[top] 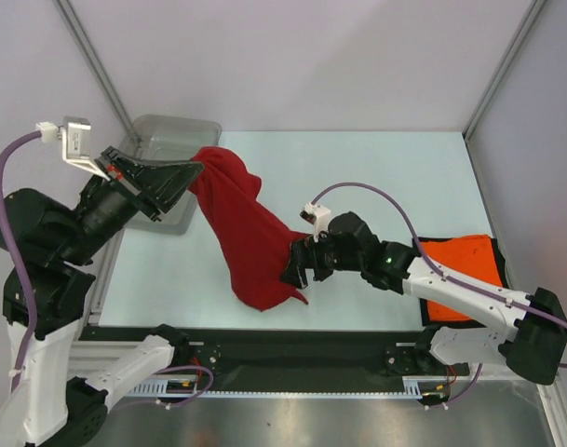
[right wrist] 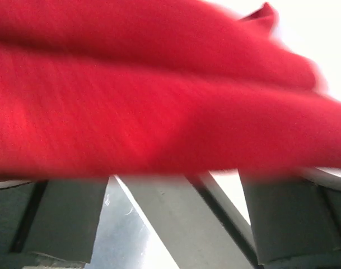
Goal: Fold and stack the t-shirts
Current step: Flatten the tshirt out
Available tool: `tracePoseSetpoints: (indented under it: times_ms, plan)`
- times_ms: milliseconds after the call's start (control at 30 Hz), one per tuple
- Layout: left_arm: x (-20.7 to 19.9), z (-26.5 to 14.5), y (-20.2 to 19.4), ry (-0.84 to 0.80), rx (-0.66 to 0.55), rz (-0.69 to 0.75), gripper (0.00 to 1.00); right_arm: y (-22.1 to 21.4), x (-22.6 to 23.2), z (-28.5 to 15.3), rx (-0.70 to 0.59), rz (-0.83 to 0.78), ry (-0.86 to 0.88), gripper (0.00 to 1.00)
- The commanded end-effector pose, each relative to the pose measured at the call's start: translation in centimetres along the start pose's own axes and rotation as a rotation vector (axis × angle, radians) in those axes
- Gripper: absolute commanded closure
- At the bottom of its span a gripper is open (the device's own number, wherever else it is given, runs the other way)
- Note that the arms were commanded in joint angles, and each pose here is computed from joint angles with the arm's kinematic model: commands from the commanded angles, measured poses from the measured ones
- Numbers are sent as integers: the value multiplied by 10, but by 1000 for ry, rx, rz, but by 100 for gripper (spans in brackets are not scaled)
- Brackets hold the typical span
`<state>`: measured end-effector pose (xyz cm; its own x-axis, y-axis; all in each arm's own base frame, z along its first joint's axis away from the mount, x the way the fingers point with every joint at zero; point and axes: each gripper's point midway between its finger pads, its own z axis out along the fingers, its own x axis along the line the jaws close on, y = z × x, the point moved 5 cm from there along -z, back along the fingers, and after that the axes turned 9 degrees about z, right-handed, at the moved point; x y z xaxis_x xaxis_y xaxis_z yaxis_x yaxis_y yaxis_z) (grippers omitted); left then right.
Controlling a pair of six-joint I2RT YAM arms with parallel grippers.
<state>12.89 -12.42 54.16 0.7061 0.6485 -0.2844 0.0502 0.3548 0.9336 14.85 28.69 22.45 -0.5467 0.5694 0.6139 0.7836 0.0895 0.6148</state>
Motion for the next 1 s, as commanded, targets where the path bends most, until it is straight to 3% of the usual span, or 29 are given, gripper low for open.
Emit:
tracePoseSetpoints:
  times_ms: [0,67,100,167,200,233,267,633,800,967]
  plan:
    - [-11,3,9,-68,-49,-75,100,15,3,6,-125,27,-5,9]
    - [-13,1,10,-73,-46,-81,100,14,10,10,-137,39,52,17]
    - [-16,-2,11,-79,-48,-83,100,10,12,12,-133,41,87,36]
    - [-16,-3,11,-76,-48,-86,100,16,27,13,-178,53,158,58]
    - [-16,-5,11,-73,-48,-89,100,16,33,12,-186,54,176,79]
    - [-17,-7,11,-72,-49,-89,100,20,38,11,-204,54,186,93]
    - [-17,-8,11,-67,-49,-90,100,21,42,9,-204,56,184,100]
    - [2,-21,-18,57,55,-53,100,31,25,-50,-313,115,-68,100]
    - [4,-29,-29,68,109,-21,100,51,45,-122,-403,56,-193,100]
    - [5,-44,-28,100,125,48,100,79,68,-202,-525,20,-207,100]
